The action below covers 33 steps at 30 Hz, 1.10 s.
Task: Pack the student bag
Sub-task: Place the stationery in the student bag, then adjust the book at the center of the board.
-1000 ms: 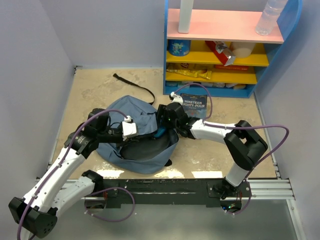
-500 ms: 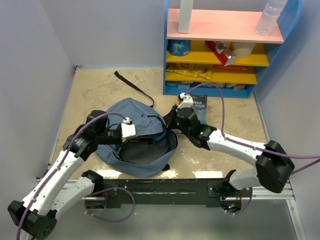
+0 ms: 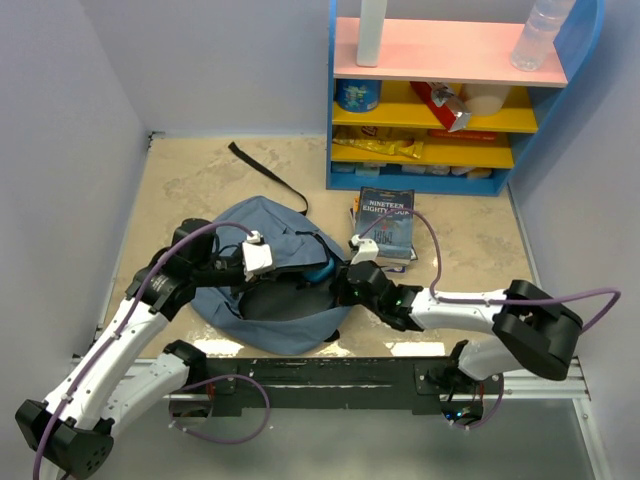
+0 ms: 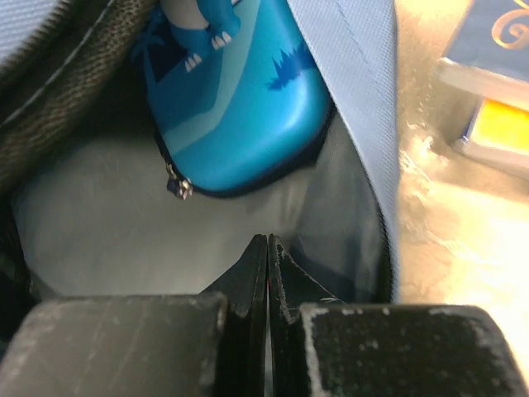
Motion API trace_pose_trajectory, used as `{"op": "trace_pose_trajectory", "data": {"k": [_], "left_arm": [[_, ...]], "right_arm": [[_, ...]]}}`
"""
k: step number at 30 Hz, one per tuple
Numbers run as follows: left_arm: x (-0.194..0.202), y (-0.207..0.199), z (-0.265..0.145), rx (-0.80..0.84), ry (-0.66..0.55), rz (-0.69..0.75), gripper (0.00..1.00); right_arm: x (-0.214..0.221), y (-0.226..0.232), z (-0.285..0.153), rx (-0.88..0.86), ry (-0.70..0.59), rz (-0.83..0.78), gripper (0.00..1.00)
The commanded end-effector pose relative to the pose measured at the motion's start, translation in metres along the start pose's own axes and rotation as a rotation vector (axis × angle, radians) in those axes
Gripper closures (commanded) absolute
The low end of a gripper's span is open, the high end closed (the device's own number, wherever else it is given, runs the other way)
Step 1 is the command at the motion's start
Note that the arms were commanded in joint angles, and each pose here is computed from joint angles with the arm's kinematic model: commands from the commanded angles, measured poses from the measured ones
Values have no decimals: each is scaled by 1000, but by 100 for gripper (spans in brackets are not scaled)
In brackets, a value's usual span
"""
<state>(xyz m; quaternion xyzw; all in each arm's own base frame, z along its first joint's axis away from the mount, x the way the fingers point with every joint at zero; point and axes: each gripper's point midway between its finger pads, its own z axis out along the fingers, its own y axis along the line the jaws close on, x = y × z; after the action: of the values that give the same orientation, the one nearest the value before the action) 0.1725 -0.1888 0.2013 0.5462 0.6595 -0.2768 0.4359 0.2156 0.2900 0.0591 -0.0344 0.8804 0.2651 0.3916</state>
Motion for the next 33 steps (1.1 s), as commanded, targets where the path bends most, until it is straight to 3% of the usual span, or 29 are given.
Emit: {"op": "trace_pose_trajectory", "data": {"k": [1, 11, 19, 20, 21, 23, 24, 27, 29, 33], "left_arm": [[-29, 8, -7, -23, -63, 64, 100], [-17, -2, -7, 21, -39, 110, 100], [3, -9, -6, 52, 16, 148, 100], [5, -9, -6, 51, 23, 154, 100], [10, -10, -6, 56, 36, 152, 100], [13, -9, -6, 47, 44, 160, 100], [17, -10, -5, 49, 51, 157, 100], [21, -12, -4, 51, 49, 154, 100], [21, -12, -3, 49, 50, 155, 100], [20, -11, -3, 47, 46, 153, 100]], "right_arm": [[-26, 22, 19, -15, -88, 60, 100], [-39, 23, 63, 98, -167, 118, 100], [-86, 36, 60, 126, -305, 160, 100], [-91, 39, 55, 117, -308, 161, 95], [-102, 45, 42, 91, -322, 168, 82], [-106, 52, 26, 37, -306, 157, 70], [-112, 54, 11, 3, -313, 151, 59], [-107, 36, -7, 54, -276, 125, 47], [-115, 6, -24, 141, -273, 145, 43], [-131, -73, -41, 283, -286, 265, 45]]}}
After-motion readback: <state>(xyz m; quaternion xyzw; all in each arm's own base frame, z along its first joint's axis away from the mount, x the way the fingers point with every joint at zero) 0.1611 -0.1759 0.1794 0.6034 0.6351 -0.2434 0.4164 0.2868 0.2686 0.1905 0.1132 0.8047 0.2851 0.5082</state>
